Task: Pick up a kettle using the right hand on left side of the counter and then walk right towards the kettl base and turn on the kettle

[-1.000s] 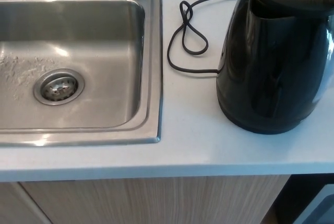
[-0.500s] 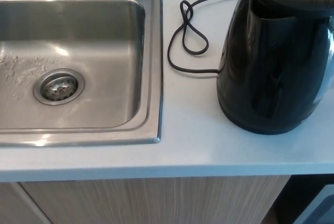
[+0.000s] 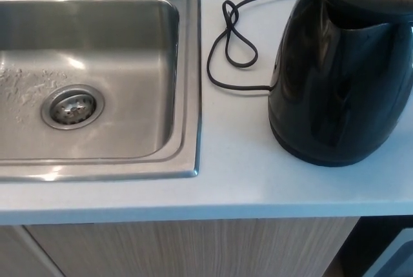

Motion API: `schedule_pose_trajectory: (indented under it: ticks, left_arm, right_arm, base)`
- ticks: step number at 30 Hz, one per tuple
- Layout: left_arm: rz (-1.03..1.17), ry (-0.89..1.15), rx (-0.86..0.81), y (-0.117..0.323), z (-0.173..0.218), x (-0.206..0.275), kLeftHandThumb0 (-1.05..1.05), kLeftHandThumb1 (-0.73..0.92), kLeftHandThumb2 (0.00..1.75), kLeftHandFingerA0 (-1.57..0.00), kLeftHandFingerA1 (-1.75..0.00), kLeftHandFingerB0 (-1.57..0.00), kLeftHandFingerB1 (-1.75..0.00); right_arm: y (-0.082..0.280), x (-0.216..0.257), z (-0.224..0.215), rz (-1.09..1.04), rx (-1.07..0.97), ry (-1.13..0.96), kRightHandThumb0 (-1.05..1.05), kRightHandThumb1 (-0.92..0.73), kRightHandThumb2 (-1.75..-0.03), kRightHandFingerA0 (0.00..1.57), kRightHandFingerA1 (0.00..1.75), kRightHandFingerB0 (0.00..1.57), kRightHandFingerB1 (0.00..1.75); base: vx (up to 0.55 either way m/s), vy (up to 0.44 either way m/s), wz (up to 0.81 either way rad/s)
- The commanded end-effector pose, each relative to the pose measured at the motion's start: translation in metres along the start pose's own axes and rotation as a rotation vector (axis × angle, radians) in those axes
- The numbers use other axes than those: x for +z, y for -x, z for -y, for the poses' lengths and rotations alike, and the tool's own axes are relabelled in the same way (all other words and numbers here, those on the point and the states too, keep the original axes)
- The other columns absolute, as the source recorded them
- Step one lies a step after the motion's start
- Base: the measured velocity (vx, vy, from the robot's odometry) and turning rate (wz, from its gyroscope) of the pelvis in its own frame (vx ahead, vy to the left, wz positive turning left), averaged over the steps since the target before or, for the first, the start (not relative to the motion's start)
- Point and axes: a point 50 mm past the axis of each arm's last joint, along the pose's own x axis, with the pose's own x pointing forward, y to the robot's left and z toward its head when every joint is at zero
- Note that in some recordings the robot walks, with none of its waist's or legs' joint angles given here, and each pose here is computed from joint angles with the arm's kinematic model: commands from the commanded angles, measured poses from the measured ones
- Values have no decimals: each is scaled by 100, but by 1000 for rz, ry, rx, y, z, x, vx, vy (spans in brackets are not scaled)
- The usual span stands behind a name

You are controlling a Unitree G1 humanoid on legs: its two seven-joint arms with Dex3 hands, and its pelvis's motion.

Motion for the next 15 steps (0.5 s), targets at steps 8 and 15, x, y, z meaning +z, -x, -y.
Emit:
schedule_pose_trajectory:
  ticks: [8,15]
  left_arm:
    - [106,-35,13,2,-7,11,0,50,108,-104,-90,-97,-78]
    - [112,-39,10,2,-4,11,2,47,108,-107,-91,-99,-79]
  right_arm:
    - [18,2,14,234,-110,111,-77,-89,-66,64,67,53,47]
    - [25,6,19,314,-158,51,-78,-89,-66,66,69,56,49]
  base:
    - [0,0,0]
    - [0,0,0]
